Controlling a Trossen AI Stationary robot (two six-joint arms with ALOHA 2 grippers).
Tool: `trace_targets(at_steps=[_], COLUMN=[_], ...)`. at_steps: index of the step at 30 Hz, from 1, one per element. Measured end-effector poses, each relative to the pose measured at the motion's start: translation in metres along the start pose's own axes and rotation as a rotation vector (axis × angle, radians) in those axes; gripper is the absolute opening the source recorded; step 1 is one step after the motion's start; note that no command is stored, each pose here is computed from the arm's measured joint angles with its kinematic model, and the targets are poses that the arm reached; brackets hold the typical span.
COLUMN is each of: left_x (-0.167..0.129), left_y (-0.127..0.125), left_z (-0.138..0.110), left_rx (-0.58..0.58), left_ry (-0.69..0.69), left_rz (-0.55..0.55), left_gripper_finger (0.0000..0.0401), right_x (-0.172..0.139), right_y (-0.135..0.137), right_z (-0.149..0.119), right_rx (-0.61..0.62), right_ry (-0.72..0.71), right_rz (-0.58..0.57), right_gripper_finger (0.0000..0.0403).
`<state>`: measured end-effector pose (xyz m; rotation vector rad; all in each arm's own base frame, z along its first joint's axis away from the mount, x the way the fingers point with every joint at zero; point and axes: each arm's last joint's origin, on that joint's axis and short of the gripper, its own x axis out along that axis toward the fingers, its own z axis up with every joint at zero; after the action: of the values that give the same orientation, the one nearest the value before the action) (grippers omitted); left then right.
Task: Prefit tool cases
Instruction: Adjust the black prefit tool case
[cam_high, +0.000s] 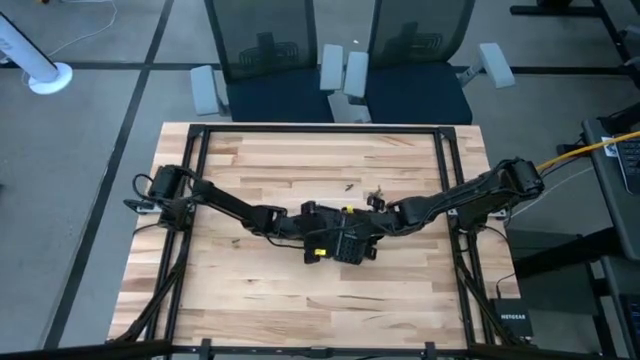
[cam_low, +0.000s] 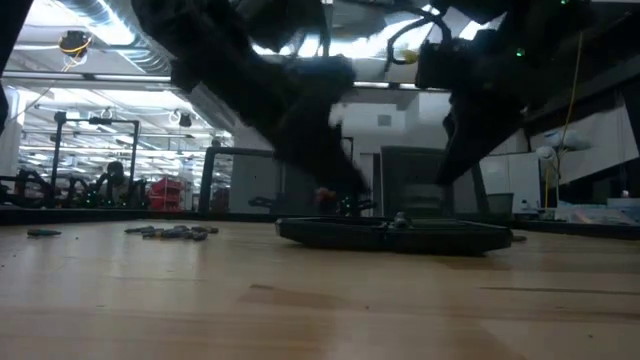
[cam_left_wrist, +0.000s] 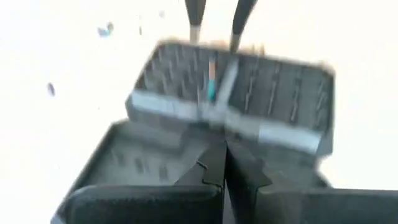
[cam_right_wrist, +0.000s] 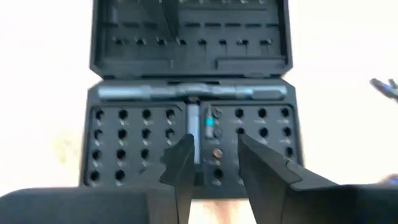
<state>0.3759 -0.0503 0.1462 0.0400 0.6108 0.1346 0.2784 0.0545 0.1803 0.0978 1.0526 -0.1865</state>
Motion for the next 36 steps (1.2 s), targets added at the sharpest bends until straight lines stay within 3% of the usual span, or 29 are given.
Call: trace_targets(at_steps=[4,10,14,18,21,25,29,36], left_x=[-0.002,0.014,0.014,-0.007,-0.032,-0.052,-0.057,-0.059], left_y=[0.002,-0.011,-0.025,-0.034,-0.039,-0.046,-0.055,-0.057], left_z=[0.011,0.014,0.022,0.023,0.022,0.0,-0.017,-0.021], left_rx=[-0.006,-0.047,-0.032,-0.005,0.01,-0.07,-0.144,-0.205], left_ry=[-0.092,-0.094,-0.041,0.053,0.105,0.146,0.177,0.199], left_rz=[-0.003,-0.02,-0.034,-0.002,0.065,0.091,0.089,0.067], left_gripper_finger=[0.0,0.0,0.0,0.0,0.0,0.0,0.0,0.0], right_x=[0.001,0.0,0.0,0.002,0.004,0.009,0.022,0.035], right_y=[-0.01,-0.041,-0.069,-0.085,-0.087,-0.087,-0.09,-0.091], right_z=[-0.003,0.002,0.005,0.009,0.014,0.017,0.013,0.01], right_rx=[0.012,0.107,0.184,0.213,0.22,0.22,0.249,0.267], right_ry=[0.063,0.083,0.121,0.111,0.069,0.043,0.063,0.094], right_rz=[-0.016,-0.079,-0.059,-0.006,0.019,-0.006,-0.021,-0.05], right_gripper_finger=[0.0122,0.0122,0.0122,0.0122,0.0122,0.0122,0.0122,0.0122])
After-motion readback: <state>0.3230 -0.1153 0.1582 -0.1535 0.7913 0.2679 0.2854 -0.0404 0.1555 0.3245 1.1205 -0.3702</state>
